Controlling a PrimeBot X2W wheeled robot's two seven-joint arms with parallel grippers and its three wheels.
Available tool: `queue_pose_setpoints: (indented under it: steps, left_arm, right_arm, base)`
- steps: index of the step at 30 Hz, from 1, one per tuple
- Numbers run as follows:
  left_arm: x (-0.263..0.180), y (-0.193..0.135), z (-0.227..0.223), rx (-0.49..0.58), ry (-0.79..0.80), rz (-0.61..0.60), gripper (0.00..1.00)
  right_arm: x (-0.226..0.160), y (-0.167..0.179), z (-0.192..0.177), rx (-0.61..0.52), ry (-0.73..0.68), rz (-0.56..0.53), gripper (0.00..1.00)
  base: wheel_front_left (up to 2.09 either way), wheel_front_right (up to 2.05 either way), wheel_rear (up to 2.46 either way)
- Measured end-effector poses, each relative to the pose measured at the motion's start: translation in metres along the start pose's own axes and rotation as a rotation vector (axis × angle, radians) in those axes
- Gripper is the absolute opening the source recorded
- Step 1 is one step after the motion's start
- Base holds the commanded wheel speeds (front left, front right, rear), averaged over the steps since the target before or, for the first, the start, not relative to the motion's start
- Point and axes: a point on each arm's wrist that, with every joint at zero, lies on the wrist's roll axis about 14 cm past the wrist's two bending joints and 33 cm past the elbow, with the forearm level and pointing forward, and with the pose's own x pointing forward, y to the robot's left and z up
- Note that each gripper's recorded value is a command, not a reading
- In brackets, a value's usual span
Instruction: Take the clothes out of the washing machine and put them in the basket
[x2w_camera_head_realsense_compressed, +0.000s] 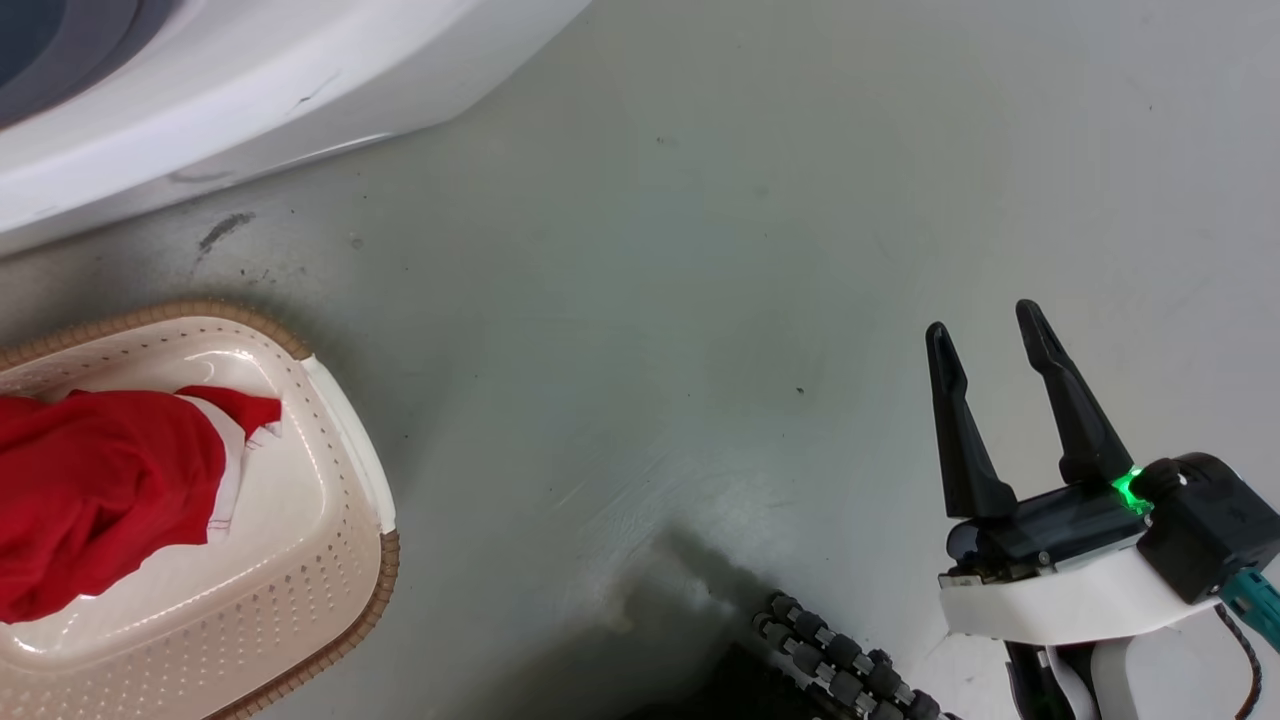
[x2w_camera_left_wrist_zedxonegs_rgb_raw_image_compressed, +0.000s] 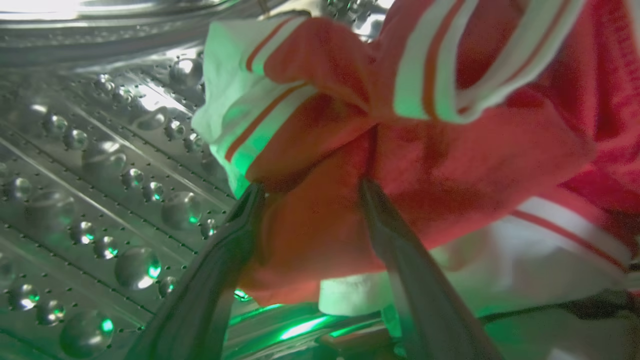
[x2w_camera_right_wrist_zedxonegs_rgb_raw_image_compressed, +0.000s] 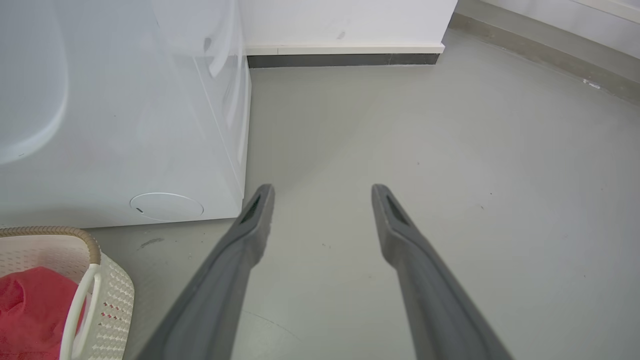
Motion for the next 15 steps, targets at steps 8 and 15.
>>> queue_pose_setpoints:
  steps: [8, 15]
  left_arm:
    - [0.011, 0.003, -0.018, -0.014, 0.036, 0.006, 1.00]
    - [0.015, -0.004, -0.016, -0.016, 0.019, -0.017, 0.00]
  right_arm:
    - [-0.001, 0.003, -0.007, 0.004, 0.023, 0.004, 1.00]
    - [0.001, 0.005, -0.009, 0.004, 0.027, 0.008, 1.00]
  base:
    - [0.00, 0.00, 0.00]
    - [0.00, 0.00, 0.00]
